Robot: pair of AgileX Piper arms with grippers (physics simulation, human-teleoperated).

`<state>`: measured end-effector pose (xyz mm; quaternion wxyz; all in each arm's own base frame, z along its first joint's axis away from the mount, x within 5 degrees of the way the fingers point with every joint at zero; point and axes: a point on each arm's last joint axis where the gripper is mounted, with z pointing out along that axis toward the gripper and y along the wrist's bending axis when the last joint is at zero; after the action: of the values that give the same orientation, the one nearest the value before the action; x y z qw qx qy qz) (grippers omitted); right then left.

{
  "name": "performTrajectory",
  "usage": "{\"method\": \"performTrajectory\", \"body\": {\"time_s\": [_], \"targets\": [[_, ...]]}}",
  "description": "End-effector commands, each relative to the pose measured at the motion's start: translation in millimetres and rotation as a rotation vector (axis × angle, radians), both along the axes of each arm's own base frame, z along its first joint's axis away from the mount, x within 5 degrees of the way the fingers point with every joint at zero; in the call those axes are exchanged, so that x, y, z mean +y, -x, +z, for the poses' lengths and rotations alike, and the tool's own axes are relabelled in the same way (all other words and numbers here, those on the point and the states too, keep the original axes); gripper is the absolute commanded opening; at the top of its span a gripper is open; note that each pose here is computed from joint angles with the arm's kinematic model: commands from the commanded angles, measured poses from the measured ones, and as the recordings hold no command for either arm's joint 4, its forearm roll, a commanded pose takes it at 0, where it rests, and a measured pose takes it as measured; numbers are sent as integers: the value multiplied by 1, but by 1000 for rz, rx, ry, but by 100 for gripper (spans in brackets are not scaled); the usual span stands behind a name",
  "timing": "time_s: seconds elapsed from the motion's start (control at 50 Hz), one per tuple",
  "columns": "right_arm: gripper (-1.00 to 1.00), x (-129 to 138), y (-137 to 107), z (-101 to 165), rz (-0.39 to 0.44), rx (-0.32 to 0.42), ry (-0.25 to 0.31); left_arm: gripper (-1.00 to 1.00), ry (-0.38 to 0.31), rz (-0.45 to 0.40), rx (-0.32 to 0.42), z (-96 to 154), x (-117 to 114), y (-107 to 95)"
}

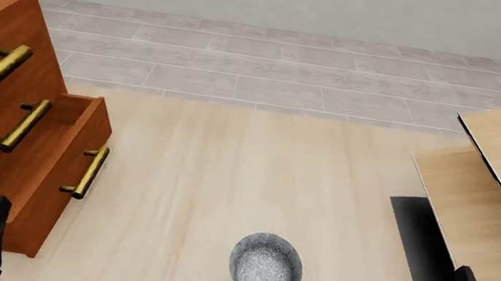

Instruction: Close the bottom drawer of the cabinet.

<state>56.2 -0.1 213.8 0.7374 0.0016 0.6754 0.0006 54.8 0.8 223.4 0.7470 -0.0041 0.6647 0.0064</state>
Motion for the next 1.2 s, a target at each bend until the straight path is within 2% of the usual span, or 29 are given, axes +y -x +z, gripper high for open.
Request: {"method": "performTrajectory", "body": {"time_s": [0.02, 0.3, 0.48, 0.78, 1.0, 1.2], "targets": [[100, 0, 0, 0, 4, 1, 5, 100, 6, -12, 31, -9, -1, -2], [100, 1, 0, 0, 11, -1, 3, 100, 11, -14, 31, -10, -1, -2], [100, 1, 0, 0, 11, -1, 0, 100, 12, -45, 43, -8, -3, -3], [100, 1, 0, 1, 13, -2, -5, 100, 9, -142, 76, -8, -10, -17], [100, 0, 0, 0, 5, -5, -14, 100, 6, -255, 104, -9, -22, -31], [100, 0, 0, 1, 7, -6, -20, 100, 25, -347, 176, -18, -38, -52]]}}
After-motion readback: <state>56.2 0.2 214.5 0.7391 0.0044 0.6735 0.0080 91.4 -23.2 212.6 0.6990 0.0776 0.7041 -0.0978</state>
